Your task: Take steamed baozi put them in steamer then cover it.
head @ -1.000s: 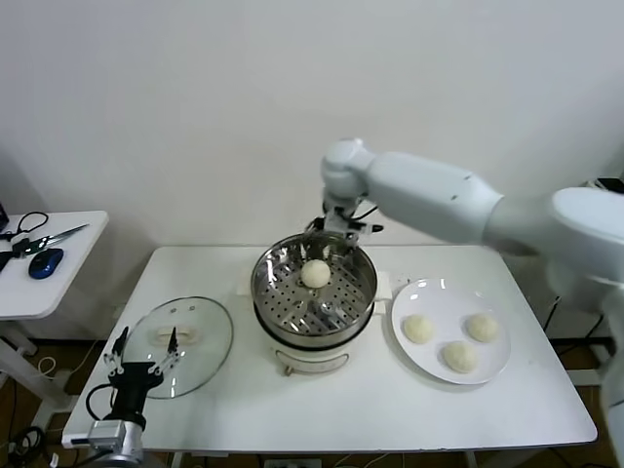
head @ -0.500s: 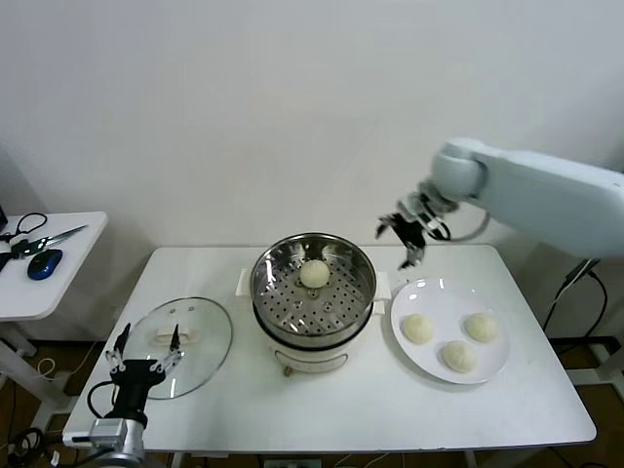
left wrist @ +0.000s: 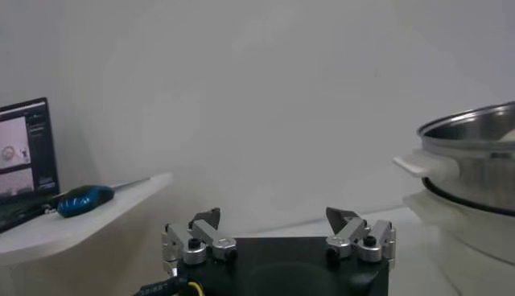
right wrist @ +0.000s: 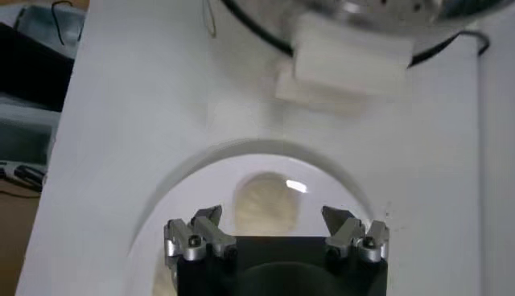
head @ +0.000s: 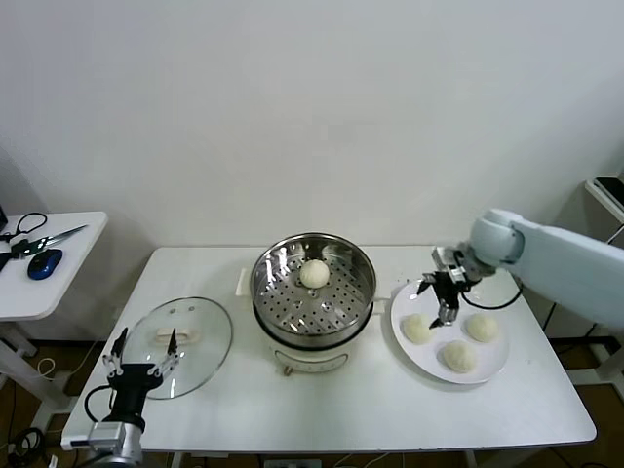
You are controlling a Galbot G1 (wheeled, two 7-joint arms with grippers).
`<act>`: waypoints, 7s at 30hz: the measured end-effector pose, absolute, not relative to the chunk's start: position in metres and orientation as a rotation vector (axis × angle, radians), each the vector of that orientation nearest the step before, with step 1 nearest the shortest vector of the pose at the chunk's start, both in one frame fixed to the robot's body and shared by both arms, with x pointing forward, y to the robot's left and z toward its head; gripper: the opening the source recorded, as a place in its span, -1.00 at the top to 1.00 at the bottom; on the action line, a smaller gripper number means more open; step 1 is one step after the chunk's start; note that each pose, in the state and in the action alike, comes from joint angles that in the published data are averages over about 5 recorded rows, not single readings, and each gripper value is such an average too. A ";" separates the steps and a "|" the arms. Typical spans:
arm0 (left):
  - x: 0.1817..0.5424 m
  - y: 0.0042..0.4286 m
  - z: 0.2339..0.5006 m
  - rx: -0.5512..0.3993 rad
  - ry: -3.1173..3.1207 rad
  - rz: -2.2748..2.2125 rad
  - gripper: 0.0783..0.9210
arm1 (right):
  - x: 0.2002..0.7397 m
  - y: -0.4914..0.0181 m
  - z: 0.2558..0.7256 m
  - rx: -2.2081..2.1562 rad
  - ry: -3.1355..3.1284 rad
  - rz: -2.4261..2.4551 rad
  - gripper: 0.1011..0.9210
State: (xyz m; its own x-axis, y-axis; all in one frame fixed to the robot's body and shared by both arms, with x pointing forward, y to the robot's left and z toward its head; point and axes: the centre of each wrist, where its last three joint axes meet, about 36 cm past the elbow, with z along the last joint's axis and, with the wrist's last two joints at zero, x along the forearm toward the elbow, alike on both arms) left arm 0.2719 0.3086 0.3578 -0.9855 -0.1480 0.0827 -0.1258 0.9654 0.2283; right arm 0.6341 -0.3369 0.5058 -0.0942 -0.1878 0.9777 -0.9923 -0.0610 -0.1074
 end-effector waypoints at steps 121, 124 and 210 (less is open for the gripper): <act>0.257 0.294 0.352 0.115 -2.994 -0.310 -0.77 | 0.665 -0.030 0.614 1.548 -1.350 1.388 -0.76; 0.257 0.294 0.352 0.114 -2.994 -0.311 -0.77 | 0.668 -0.051 0.632 1.539 -1.360 1.394 -0.76; 0.242 0.294 0.352 0.167 -2.942 -0.315 -0.77 | 0.640 -0.347 0.559 1.498 -1.112 1.559 -0.37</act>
